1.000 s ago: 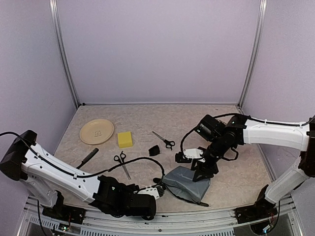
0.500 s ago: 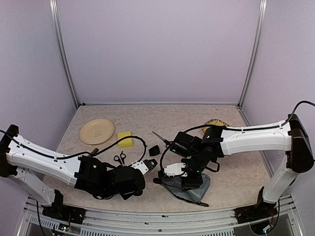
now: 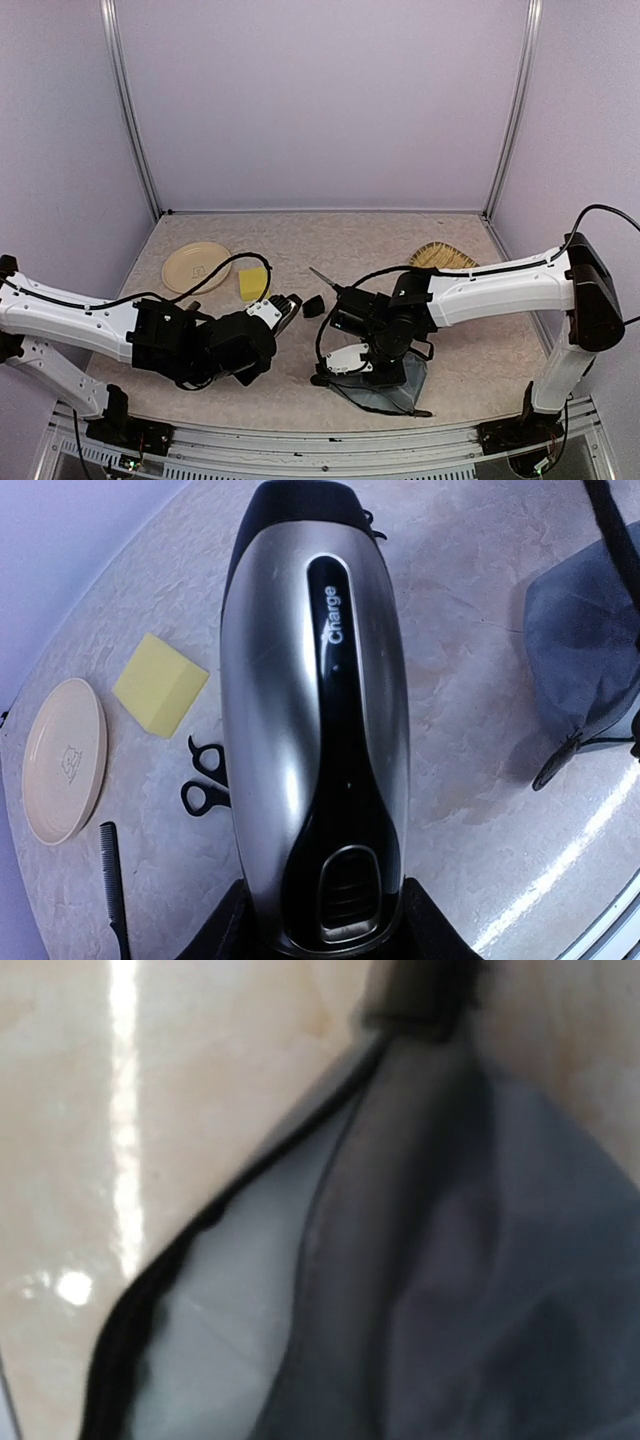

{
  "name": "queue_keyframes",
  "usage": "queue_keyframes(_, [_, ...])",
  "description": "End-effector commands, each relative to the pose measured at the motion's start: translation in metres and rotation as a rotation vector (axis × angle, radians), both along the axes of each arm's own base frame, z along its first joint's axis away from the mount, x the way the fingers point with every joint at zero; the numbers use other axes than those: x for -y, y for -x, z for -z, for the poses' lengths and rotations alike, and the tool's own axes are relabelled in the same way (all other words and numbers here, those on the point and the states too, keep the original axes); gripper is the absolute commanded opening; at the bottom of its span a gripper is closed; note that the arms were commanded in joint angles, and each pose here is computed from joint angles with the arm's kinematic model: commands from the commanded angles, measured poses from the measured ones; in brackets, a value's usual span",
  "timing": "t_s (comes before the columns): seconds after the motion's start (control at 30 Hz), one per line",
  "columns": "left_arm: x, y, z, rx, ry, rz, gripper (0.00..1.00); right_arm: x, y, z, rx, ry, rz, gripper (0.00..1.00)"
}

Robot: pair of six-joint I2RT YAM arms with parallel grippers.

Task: Sort the hair-cutting tools
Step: Pick up the kit bag at the center of the board.

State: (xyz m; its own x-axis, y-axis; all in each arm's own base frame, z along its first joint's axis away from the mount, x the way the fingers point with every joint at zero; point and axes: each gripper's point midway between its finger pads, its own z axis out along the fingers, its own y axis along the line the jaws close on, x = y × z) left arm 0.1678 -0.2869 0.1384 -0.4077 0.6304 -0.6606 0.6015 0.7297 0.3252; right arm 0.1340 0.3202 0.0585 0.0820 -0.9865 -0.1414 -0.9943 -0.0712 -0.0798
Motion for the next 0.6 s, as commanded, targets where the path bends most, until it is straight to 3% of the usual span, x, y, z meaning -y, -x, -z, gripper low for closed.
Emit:
queue_keyframes(0.0, [-0.007, -0.009, -0.023, 0.05, 0.055, -0.067, 0.06, 0.0, -0.007, -0.01, 0.047, 0.028, -0.004, 0.12])
queue_keyframes(0.1, [-0.006, -0.007, -0.037, 0.071, 0.073, -0.06, 0.06, 0.001, -0.015, -0.019, 0.085, 0.021, -0.018, 0.0])
queue_keyframes(0.3, [0.01, 0.026, -0.071, 0.186, 0.047, 0.047, 0.04, -0.012, -0.032, -0.055, -0.124, -0.167, 0.069, 0.0])
queue_keyframes(0.57, [0.051, 0.083, -0.051, 0.27, -0.263, 0.307, 0.01, -0.023, -0.048, -0.068, -0.252, -0.25, 0.14, 0.0])
